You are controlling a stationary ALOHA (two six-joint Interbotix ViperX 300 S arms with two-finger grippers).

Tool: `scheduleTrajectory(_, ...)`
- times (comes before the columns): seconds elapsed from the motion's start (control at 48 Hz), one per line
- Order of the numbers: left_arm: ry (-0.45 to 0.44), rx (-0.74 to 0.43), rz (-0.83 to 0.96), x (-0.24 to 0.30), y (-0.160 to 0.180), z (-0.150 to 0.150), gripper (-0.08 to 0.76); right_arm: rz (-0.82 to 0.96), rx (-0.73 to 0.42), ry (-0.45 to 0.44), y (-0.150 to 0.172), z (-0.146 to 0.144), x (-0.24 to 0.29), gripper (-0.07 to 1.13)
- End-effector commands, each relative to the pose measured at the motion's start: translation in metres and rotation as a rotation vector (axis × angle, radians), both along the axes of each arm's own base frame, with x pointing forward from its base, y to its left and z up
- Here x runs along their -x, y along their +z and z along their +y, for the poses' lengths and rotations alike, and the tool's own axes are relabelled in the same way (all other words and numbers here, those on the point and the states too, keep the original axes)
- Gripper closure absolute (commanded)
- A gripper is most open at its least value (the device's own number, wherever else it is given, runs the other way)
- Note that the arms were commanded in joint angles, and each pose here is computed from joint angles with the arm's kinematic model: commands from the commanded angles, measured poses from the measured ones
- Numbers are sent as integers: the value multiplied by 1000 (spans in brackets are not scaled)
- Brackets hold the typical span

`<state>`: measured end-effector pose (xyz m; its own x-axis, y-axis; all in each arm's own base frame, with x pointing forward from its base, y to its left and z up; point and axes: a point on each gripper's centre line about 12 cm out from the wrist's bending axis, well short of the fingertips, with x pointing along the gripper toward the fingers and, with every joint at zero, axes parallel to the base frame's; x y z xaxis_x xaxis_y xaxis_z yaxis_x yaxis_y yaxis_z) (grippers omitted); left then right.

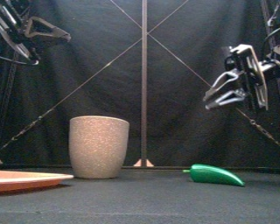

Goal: Pick the chip then place it on the pink plate
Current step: Pick the chip

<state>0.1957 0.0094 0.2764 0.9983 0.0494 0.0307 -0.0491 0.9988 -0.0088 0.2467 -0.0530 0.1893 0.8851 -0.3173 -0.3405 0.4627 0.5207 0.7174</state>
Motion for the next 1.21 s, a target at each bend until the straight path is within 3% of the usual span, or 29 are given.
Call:
scheduleTrajectory(0.021,5,-1,-26,-2,8,1,627,1,-113,-102,-12,-10,0,26)
scheduleTrajectory(0.083,5,0,-29,-2,9,1,627,5,-184,-167,-22,-15,-1,-21)
scheduleTrajectory(0.229,6,7,-37,-2,7,1,627,3,-313,-303,-44,-24,-12,1)
scheduleTrajectory(0.417,6,7,-30,0,3,1,627,49,-374,-417,-77,-33,-34,1)
scheduleTrajectory(0.688,6,8,-13,1,-4,1,627,70,-356,-483,-98,-46,-53,1)
scheduleTrajectory(1.208,-1,12,-10,1,-5,0,627,115,-355,-545,-109,-59,-33,3)
